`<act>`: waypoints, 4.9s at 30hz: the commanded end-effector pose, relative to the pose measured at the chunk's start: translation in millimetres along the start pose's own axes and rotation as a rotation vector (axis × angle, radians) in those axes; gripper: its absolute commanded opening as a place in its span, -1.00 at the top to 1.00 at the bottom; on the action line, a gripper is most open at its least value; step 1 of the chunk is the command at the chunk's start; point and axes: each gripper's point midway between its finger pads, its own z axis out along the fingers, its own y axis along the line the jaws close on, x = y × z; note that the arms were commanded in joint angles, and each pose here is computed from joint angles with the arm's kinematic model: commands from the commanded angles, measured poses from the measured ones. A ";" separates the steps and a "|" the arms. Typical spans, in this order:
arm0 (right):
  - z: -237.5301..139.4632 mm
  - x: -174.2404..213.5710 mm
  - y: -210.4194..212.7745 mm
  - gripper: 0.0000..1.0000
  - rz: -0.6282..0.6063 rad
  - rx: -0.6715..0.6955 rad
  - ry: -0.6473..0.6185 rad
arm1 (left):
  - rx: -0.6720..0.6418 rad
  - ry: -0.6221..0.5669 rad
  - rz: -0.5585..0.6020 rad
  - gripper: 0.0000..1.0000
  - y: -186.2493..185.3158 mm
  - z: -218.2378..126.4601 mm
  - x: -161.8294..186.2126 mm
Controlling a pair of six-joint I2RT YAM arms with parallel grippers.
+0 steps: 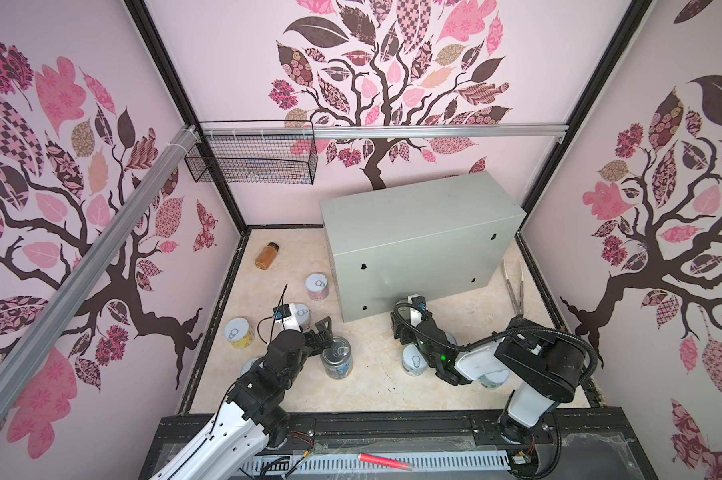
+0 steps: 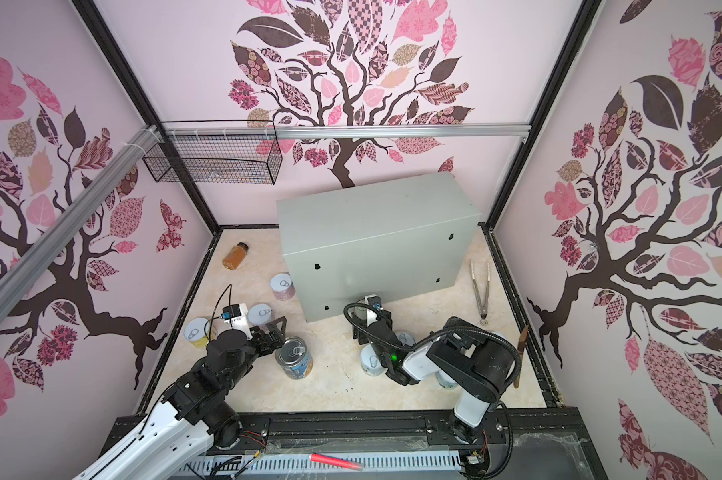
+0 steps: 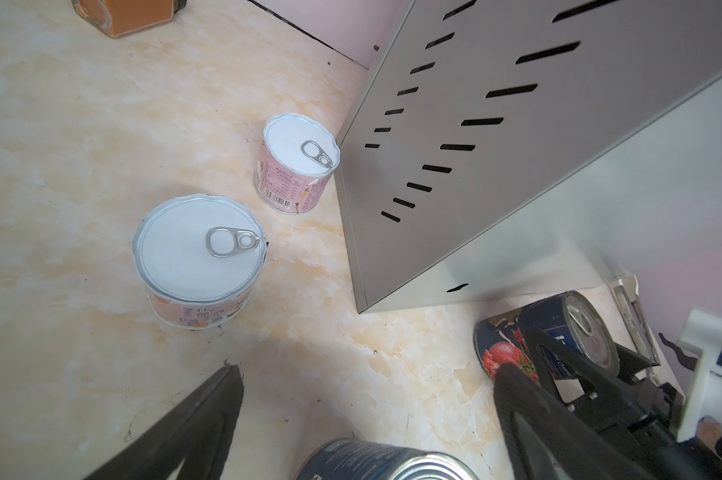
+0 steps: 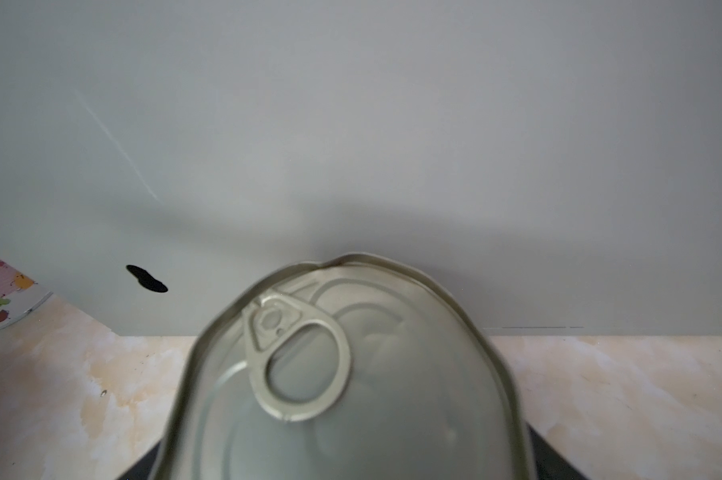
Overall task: Place and organize the canned foods onto the counter
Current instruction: 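Close the right gripper on the tomato can and lift it, then raise the tomato can with the right gripper over the grey cabinet top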
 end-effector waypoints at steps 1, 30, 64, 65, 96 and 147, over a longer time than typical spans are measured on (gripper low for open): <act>-4.6 -22.2 9.0 -0.23 0.023 -0.030 -0.044 | 0.026 -0.007 -0.004 -0.96 -6.4 -3.6 -5.1; -96.1 -146.5 1.1 0.06 -0.011 -0.047 -0.047 | 0.183 0.127 0.115 -0.96 -66.4 -82.6 -64.0; -207.4 -409.8 -37.7 0.23 -0.030 0.142 -0.130 | 0.338 0.198 0.327 -0.96 -121.9 -134.6 -111.7; -202.9 -414.3 -40.7 0.23 -0.020 0.136 -0.133 | 0.348 0.205 0.320 -0.96 -125.3 -133.0 -111.2; -3.4 -464.5 -158.0 0.30 0.039 0.312 -0.134 | 0.165 0.183 0.332 -0.96 -75.1 -70.5 -63.4; 20.3 -467.7 -186.8 -1.00 -0.007 0.266 -0.165 | 0.119 0.201 0.361 -0.96 -60.5 -57.9 -42.9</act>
